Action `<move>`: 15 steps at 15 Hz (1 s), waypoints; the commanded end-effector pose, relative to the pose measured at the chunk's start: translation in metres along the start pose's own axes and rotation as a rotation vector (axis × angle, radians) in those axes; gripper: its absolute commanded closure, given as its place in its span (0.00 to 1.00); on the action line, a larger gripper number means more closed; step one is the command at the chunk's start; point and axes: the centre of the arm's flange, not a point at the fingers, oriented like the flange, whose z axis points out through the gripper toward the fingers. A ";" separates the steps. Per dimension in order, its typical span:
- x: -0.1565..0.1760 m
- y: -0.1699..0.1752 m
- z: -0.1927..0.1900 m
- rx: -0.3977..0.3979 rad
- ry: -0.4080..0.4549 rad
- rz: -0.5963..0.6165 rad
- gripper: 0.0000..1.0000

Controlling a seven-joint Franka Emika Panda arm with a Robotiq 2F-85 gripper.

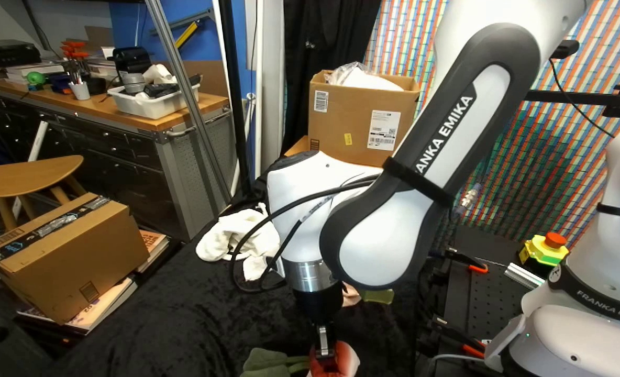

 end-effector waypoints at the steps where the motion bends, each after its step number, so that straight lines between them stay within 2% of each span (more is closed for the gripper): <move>1: 0.001 0.008 -0.055 -0.015 0.106 -0.004 0.90; 5: 0.010 0.029 -0.105 -0.083 0.296 0.087 0.89; 8: 0.018 0.050 -0.129 -0.131 0.421 0.183 0.89; 11: 0.026 0.074 -0.135 -0.195 0.519 0.293 0.89; 15: 0.036 0.105 -0.127 -0.293 0.598 0.448 0.89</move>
